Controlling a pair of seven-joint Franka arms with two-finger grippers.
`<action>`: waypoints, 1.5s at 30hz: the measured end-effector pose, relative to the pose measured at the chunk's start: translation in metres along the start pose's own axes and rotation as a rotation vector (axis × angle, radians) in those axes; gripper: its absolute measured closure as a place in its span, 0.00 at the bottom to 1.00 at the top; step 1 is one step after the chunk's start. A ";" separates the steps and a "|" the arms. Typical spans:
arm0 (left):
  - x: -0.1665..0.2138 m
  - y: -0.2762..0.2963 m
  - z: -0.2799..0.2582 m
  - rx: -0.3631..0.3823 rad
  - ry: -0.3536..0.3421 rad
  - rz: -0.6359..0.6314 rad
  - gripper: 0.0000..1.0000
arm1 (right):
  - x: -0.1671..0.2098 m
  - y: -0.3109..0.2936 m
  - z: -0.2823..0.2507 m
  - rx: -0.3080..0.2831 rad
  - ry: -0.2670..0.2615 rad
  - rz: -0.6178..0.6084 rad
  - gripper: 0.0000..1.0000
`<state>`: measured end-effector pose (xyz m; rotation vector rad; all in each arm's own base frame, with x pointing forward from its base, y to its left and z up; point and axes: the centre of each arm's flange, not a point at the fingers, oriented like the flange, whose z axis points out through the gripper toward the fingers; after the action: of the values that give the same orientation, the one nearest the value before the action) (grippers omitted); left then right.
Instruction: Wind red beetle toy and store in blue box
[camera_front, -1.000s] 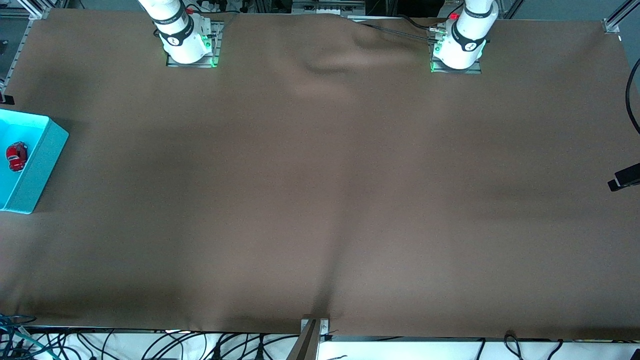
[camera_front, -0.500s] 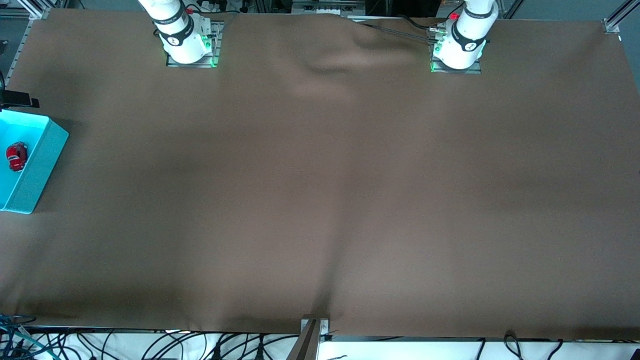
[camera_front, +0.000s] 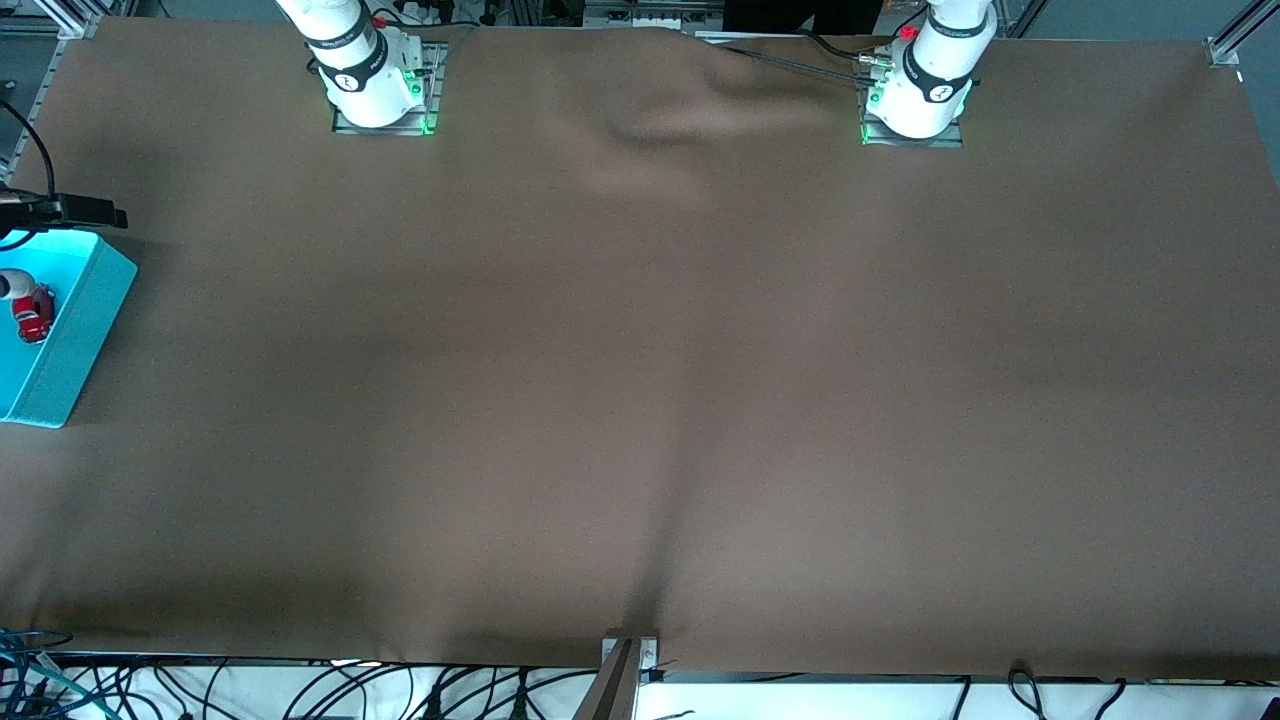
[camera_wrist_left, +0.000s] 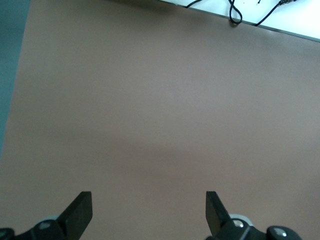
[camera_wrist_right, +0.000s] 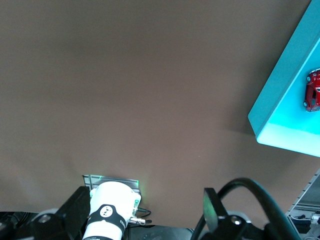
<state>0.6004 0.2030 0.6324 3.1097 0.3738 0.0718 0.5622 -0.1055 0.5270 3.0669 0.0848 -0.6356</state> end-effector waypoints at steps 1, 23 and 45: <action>0.000 0.000 0.000 0.000 0.000 0.001 0.00 | 0.002 -0.007 -0.001 -0.005 0.000 0.005 0.00; -0.002 -0.007 -0.011 0.003 0.034 -0.010 0.00 | 0.013 -0.106 -0.010 -0.038 0.028 0.092 0.01; -0.002 -0.003 -0.008 0.001 0.027 0.000 0.00 | -0.001 -0.104 -0.027 -0.069 0.061 0.076 0.05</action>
<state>0.5977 0.2060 0.6403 3.1127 0.3745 0.1137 0.5659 -0.0016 0.5522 3.0068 -0.0093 -0.5246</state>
